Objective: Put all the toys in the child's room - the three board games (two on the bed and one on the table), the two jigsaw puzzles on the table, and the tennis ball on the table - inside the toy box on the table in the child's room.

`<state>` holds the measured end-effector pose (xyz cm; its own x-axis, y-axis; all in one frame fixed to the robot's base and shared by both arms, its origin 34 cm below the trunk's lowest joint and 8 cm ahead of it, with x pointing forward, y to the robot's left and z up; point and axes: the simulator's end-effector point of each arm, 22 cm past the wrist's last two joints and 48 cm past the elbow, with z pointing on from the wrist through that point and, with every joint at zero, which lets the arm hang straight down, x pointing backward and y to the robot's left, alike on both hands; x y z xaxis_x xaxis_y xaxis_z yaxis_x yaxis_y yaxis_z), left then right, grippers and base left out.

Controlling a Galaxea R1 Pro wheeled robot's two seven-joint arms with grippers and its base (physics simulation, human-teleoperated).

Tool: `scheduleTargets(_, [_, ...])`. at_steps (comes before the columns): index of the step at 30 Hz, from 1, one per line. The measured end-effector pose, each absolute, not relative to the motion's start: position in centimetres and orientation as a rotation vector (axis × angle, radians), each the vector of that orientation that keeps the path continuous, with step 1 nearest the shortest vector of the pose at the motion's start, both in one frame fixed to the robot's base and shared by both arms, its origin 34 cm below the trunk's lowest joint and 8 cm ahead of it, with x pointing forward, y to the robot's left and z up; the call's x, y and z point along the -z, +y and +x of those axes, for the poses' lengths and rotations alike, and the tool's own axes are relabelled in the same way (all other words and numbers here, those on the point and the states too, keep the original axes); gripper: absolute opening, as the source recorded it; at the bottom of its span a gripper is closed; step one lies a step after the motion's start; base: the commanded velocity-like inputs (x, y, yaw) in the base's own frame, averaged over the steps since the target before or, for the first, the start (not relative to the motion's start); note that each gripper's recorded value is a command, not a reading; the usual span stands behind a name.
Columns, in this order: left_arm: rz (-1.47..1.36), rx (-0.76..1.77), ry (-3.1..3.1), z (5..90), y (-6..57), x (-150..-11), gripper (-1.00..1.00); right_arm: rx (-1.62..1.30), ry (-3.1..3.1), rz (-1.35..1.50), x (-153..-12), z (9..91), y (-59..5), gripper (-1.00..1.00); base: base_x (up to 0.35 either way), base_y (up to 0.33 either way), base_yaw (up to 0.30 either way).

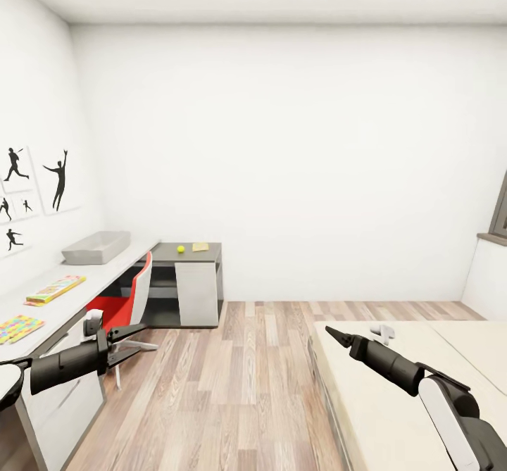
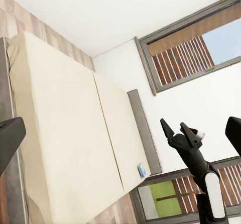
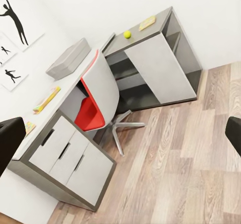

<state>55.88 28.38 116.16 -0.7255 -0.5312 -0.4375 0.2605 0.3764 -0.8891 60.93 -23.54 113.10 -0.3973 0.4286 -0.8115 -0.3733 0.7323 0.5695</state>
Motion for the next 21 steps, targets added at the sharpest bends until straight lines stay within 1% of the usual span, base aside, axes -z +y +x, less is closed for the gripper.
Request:
scheduleTargets(9, [-0.233,1.421,1.928,55.88,28.37,-116.17,1.00,-0.866,1.780,0.044,-113.11,60.93,-23.52,1.00,0.000,-0.096,0.000])
scheduleTargets(21, [-0.233,1.421,1.928,55.88,28.38,-116.17,1.00,-0.866,1.780,0.044,-113.11,60.93,-23.52,1.00,0.000,-0.015,0.000])
